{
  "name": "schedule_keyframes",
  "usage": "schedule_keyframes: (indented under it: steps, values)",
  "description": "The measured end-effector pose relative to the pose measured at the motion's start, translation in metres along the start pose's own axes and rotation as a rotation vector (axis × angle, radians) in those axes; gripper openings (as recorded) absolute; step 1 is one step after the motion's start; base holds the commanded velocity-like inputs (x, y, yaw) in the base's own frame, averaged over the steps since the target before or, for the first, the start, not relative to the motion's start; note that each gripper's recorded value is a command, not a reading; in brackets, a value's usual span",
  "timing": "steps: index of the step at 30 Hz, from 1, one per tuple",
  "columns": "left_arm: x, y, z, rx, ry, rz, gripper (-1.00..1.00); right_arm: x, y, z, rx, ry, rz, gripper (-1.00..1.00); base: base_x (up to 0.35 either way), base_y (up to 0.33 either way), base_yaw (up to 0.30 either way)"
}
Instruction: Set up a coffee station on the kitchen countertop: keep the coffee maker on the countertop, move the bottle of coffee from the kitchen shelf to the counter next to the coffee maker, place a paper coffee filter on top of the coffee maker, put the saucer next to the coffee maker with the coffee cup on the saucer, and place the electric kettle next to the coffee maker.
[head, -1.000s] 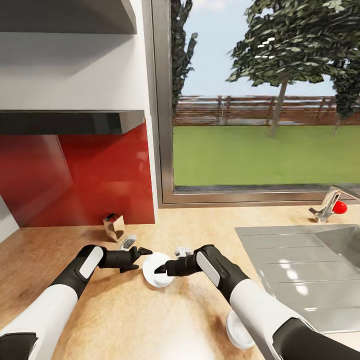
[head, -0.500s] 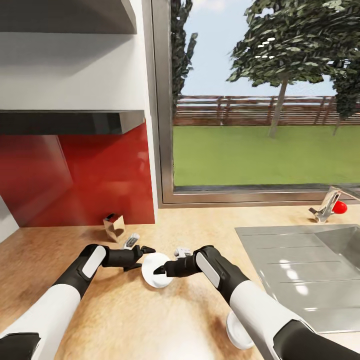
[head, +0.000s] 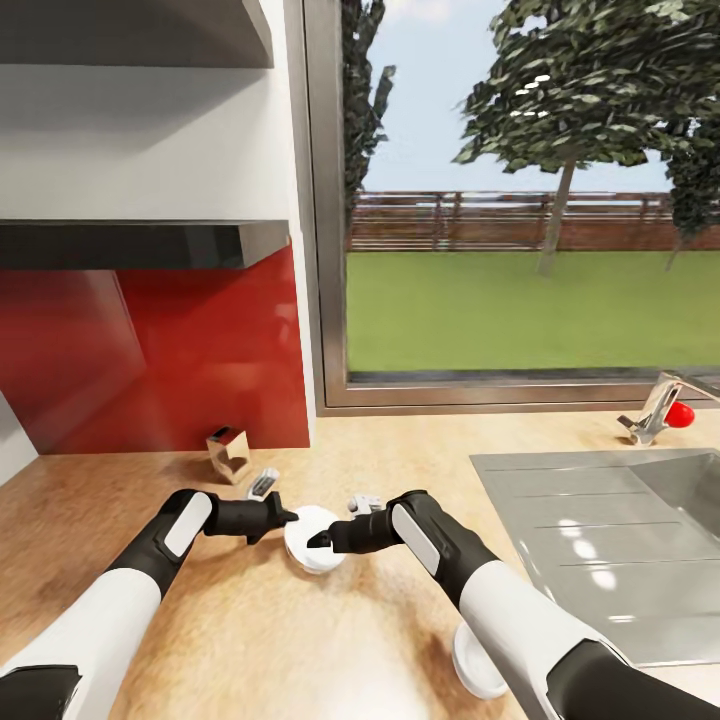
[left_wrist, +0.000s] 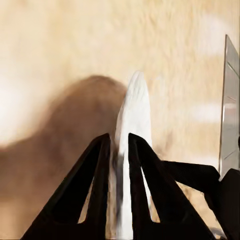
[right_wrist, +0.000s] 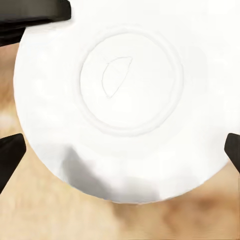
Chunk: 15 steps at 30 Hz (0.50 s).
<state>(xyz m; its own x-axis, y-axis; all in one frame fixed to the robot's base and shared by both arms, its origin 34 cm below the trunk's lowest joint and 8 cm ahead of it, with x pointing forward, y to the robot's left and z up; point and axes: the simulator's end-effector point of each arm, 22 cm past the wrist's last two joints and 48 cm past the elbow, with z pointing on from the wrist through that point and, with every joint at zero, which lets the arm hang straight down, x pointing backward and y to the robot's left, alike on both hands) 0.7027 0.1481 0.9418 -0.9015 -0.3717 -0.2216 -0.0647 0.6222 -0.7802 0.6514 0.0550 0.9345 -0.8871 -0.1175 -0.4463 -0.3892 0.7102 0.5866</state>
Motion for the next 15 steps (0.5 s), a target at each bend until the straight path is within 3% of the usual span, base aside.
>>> schedule_keyframes:
  steps: [15]
  values:
    - [0.0005, -0.0002, -0.0006, 0.006, 0.003, -0.007, -1.0, -0.0001, 0.0004, 0.0001, -0.002, -0.001, 0.002, 1.0, 0.0, 0.0, 0.0]
